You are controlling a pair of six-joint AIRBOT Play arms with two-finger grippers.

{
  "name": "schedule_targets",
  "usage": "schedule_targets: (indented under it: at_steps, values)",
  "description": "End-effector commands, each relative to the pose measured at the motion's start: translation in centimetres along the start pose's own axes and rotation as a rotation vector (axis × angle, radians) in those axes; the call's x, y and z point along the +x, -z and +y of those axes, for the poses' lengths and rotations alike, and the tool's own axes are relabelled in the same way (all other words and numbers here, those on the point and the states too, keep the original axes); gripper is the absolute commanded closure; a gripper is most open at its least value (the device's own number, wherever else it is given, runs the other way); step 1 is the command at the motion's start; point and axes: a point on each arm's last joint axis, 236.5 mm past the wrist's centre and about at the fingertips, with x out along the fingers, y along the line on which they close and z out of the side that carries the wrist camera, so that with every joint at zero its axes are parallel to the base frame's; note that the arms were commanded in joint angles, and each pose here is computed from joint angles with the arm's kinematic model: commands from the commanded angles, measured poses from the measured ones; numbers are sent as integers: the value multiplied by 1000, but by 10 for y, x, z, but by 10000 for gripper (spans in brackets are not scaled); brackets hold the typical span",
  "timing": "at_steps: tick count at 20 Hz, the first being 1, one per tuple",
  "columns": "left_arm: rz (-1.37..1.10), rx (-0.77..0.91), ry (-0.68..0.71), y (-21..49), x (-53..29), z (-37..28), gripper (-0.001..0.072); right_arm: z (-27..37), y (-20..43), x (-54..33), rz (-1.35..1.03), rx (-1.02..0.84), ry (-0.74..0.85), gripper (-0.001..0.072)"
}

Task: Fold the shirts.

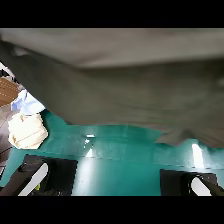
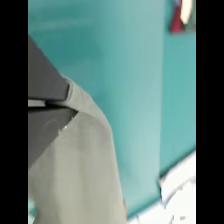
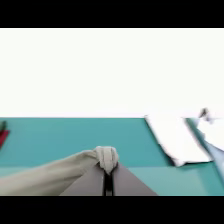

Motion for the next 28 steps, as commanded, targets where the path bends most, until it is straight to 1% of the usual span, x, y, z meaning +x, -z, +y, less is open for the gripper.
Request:
schedule_targets:
  at_steps: [1,4,6,8,11,14,17,20,23,24,26,27,28]
  values:
    - [154,-54,-15,23,68,53,681,-6,59,87,183,114,-86,687]
    - [381,-139,33,102,168,97,681,-31,177,164,475,231,-66,686]
    - [500,-119,64,162,226,112,681,-30,255,204,643,257,-85,686]
    - [563,-151,31,199,270,136,681,-22,314,240,739,259,-100,686]
    - [525,-204,-54,216,318,181,681,-23,369,280,788,289,-86,686]
    - [425,-184,-94,203,339,200,681,-17,390,307,826,287,-102,686]
    - [338,-145,-110,184,346,208,681,-16,387,329,815,270,-110,686]
    - [413,-102,-92,202,343,206,681,-14,390,335,857,265,-128,686]
    - [533,-58,-59,227,331,200,682,-15,408,326,955,271,-140,686]
    - [590,-33,-72,239,324,204,681,-18,417,320,1000,272,-134,686]
    - [692,-11,-140,257,308,220,681,-36,434,307,1083,252,-58,686]
    - [726,-13,-183,263,301,229,681,-42,437,302,1105,229,-37,686]
    - [745,-6,-196,266,298,232,681,-45,438,301,1111,217,-27,686]
